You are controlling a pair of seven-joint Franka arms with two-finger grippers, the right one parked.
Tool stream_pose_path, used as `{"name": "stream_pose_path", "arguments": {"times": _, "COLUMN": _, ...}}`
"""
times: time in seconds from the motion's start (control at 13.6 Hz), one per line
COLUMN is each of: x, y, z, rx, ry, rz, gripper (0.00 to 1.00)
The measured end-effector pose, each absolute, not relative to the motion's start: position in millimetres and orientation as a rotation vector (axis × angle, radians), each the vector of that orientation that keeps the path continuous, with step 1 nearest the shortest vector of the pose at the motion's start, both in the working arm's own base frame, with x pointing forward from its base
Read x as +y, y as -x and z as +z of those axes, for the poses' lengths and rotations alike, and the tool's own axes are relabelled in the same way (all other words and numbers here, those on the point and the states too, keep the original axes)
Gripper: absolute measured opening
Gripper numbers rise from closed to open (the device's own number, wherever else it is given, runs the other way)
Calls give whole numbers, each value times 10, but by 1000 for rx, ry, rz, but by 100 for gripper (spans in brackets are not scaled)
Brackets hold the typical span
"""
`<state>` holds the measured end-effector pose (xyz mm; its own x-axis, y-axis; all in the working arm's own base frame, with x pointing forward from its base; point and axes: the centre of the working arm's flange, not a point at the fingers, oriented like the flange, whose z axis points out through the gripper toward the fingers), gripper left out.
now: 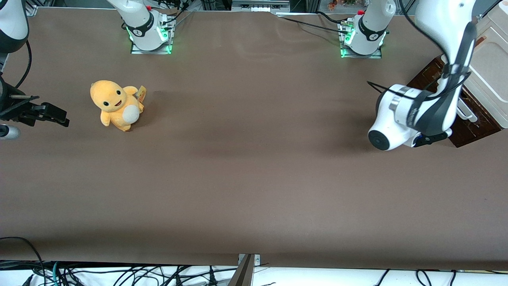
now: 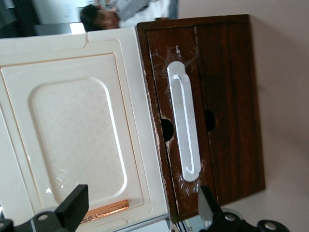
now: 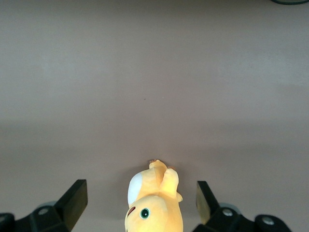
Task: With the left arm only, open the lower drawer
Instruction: 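Align the left gripper on the white handle and close on it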
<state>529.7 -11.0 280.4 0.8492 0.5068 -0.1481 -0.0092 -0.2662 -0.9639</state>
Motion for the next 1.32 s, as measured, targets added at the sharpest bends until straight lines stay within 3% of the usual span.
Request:
{"name": "stream_pose_path", "arguments": {"times": 0.44, "x": 304, "y": -4984, "z": 2156, "rx": -385, "ry": 1679, "rz": 510, "gripper": 100}}
{"name": "stream_pose_path", "arguments": {"times": 0.51, "x": 401, "y": -4940, "z": 2074, "rx": -394, "ry": 1670, "rz": 529, "gripper": 92}}
{"name": "stream_pose_path", "arguments": {"times": 0.66, "x": 564, "y": -4883, "z": 1949, "rx": -415, "ry": 1657, "rz": 560, "gripper": 85}}
{"name": "stream_pose_path", "arguments": {"times": 0.95, "x": 710, "y": -4792, "z": 1693, "rx": -451, "ry": 1635, "rz": 567, "gripper": 97}}
{"name": "stream_pose_path", "arguments": {"times": 1.1, "x": 713, "y": -4751, "z": 1629, "rx": -449, "ry": 1619, "rz": 556, "gripper": 79}}
{"name": "stream_pose_path", "arguments": {"times": 1.17, "x": 719, "y": -4728, "z": 1605, "rx": -443, "ry": 1610, "rz": 546, "gripper": 79}}
{"name": "stream_pose_path", "arguments": {"times": 1.32, "x": 762, "y": -4712, "z": 1568, "rx": -426, "ry": 1587, "rz": 514, "gripper": 68}}
